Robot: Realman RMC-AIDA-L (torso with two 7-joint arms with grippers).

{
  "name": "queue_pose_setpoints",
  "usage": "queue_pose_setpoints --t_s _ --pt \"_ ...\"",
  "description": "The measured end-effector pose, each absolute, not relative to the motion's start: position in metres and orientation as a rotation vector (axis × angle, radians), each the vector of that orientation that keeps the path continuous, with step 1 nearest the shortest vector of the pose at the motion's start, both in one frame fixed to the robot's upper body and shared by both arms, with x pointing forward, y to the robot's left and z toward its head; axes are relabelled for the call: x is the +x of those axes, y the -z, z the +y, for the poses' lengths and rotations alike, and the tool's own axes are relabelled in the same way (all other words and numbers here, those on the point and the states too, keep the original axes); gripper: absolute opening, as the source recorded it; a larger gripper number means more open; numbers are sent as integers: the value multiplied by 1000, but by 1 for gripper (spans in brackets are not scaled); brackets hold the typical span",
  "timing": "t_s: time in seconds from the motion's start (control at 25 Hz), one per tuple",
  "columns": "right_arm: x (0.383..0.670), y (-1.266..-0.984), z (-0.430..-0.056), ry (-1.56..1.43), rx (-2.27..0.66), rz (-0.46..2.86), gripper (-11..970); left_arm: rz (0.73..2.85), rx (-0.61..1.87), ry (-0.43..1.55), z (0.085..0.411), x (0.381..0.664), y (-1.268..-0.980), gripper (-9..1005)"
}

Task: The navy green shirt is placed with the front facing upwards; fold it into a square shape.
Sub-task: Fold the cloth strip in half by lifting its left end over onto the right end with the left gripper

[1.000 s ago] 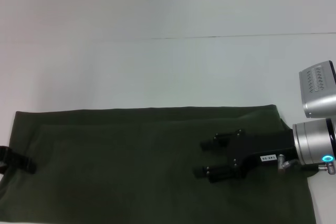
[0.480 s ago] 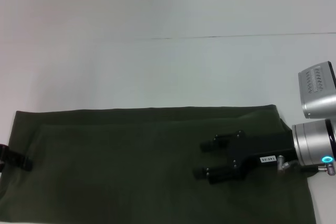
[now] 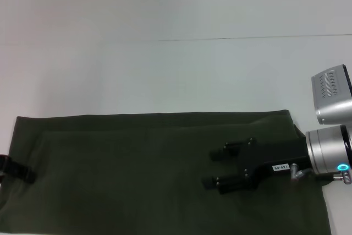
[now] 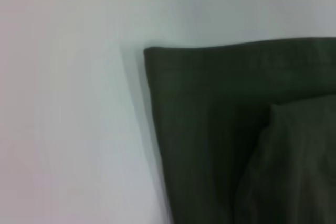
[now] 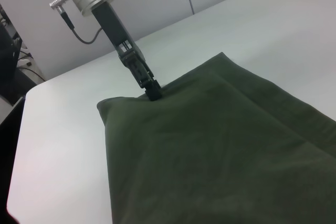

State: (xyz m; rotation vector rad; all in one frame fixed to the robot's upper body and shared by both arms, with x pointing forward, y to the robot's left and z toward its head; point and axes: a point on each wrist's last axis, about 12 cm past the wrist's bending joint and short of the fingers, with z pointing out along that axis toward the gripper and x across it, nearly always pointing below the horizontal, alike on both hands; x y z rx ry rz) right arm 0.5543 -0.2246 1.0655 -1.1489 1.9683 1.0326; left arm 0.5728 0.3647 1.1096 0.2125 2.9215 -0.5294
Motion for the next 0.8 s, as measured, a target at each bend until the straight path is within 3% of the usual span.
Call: queue_pose_setpoints --t_s 0.8 --pt "555 -1066 -224 -1028 -1159 1969 820 2931 200 645 357 576 -1110 825"
